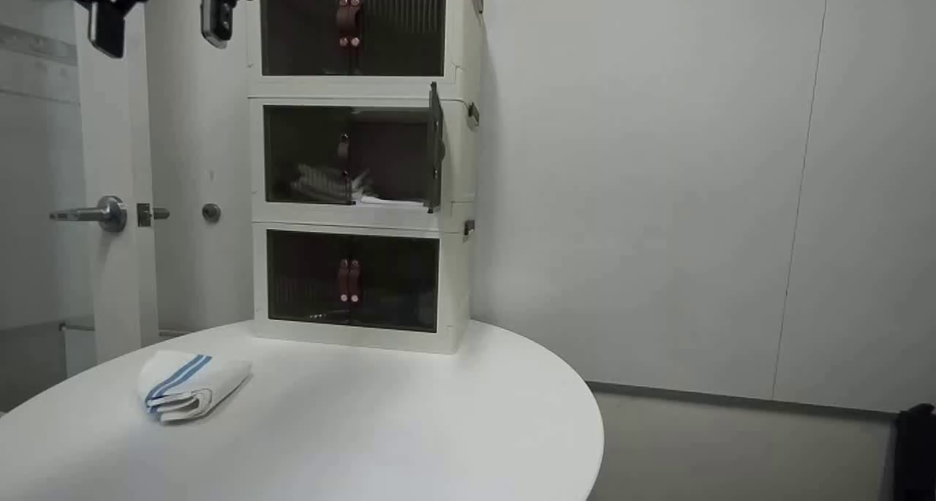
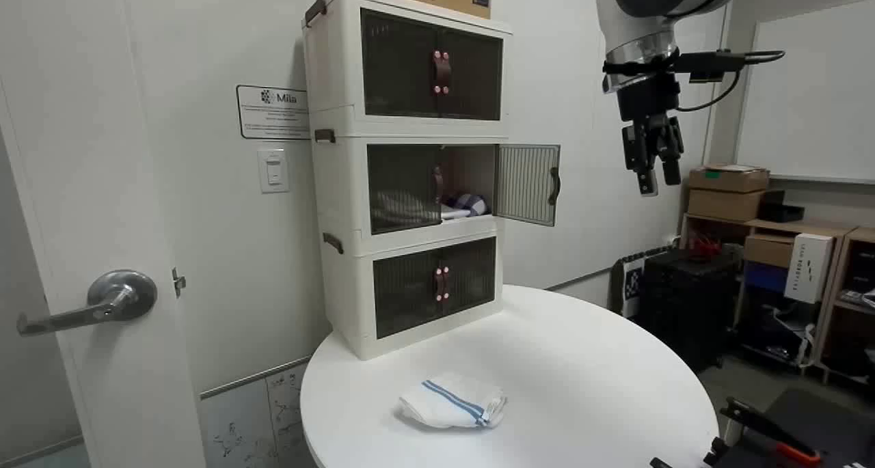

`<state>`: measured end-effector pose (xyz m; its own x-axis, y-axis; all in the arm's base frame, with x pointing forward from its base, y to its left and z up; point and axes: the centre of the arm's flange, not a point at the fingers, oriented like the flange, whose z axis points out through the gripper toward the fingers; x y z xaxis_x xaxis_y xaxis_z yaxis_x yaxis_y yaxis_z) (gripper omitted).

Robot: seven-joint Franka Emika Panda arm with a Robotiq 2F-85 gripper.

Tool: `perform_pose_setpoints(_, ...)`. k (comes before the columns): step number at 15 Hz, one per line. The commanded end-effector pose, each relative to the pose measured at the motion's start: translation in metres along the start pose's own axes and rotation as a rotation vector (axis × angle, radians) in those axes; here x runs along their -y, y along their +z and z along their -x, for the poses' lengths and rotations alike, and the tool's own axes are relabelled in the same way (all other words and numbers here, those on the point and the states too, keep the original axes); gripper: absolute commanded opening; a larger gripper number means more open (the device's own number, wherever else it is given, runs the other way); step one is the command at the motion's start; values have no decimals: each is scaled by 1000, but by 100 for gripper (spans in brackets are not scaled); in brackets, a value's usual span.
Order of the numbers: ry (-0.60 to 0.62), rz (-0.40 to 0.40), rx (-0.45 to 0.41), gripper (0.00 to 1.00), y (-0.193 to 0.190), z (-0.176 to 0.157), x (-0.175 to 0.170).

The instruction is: Take the towel from the middle drawer

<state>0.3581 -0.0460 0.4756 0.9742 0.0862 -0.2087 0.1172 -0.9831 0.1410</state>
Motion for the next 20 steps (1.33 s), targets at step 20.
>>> perform_pose_setpoints(20, 49, 40, -161, 100, -6, -37, -17)
